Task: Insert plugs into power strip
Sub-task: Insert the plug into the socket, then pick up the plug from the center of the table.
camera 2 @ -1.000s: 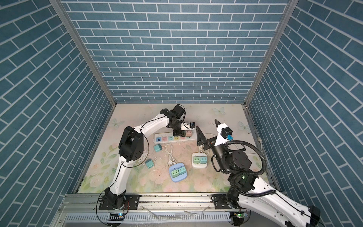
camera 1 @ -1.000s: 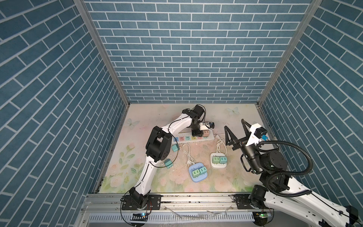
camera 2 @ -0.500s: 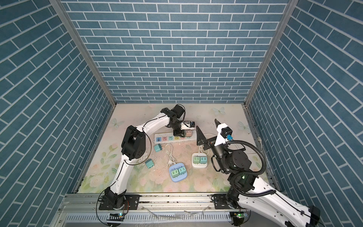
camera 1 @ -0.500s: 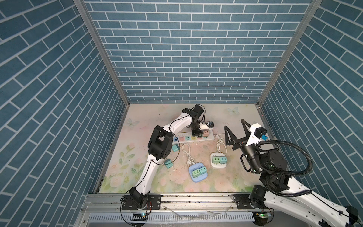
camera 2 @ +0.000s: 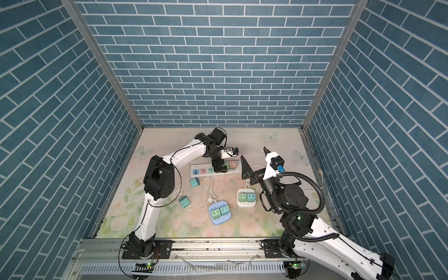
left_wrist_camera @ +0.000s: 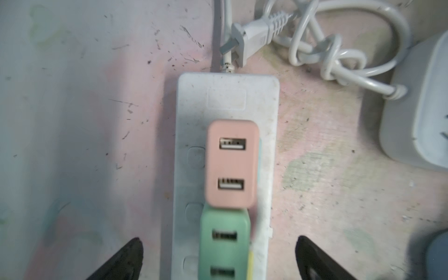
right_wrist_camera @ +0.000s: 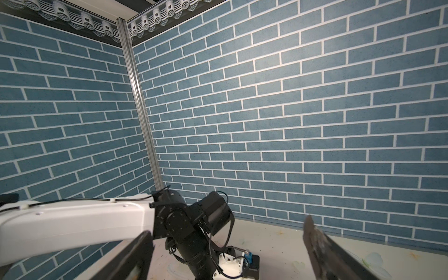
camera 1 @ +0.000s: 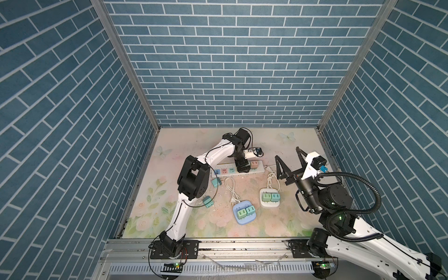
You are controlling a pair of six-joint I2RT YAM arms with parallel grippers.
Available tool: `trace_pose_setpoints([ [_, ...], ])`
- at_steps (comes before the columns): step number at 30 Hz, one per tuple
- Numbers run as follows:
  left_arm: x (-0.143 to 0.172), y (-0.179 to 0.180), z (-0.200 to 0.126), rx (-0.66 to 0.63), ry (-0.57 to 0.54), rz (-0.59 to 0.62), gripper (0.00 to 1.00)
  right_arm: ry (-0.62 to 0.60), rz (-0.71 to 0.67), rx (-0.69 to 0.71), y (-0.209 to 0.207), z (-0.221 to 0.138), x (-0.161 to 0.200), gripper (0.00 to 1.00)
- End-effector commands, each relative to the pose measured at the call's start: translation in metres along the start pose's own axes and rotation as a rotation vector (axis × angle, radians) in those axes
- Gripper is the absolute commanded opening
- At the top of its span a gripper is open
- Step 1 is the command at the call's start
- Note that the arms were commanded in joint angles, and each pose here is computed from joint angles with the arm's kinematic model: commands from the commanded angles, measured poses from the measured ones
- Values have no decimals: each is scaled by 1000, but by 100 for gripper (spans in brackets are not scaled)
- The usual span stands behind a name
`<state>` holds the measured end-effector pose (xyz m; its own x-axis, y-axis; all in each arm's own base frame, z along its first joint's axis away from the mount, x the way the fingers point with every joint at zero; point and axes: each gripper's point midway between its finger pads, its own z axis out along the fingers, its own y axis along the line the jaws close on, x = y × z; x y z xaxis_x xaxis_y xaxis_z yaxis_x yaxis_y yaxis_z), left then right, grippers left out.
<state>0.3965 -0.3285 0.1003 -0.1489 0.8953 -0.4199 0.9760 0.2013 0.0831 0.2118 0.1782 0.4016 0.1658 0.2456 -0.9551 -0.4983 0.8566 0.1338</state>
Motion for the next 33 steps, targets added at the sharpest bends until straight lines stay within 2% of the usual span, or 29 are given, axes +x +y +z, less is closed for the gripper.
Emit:
trace_pose_setpoints([
  [1,-22,6,-74,-164,-120,-102,100,-52,-4,-1,-3,-4,-24,98],
  [3,-15,1,-111,-261,-180,-196,99,-50,-7,-17,0,-5,-24,98],
  [6,29,-18,-148,-425,-291,-361,100,-41,-14,-40,4,-3,-23,98],
  [10,114,-27,-198,-742,-459,-706,99,8,-32,-91,16,5,-14,98],
  [11,135,-34,-204,-782,-478,-769,100,24,-33,-107,20,8,-12,98],
  [14,176,-55,-204,-814,-502,-869,100,89,-43,-165,36,19,1,98],
  [17,202,-73,-189,-810,-480,-912,100,162,-47,-230,53,28,14,97],
  [19,220,-82,-177,-818,-450,-955,100,219,-21,-237,59,34,27,96],
  [21,236,-86,-176,-853,-481,-1042,99,280,26,-219,60,39,46,96],
  [26,240,-100,-170,-807,-574,-1065,100,484,40,-307,84,43,100,92],
  [33,256,-108,-168,-811,-554,-1160,100,706,103,-291,90,36,173,87],
])
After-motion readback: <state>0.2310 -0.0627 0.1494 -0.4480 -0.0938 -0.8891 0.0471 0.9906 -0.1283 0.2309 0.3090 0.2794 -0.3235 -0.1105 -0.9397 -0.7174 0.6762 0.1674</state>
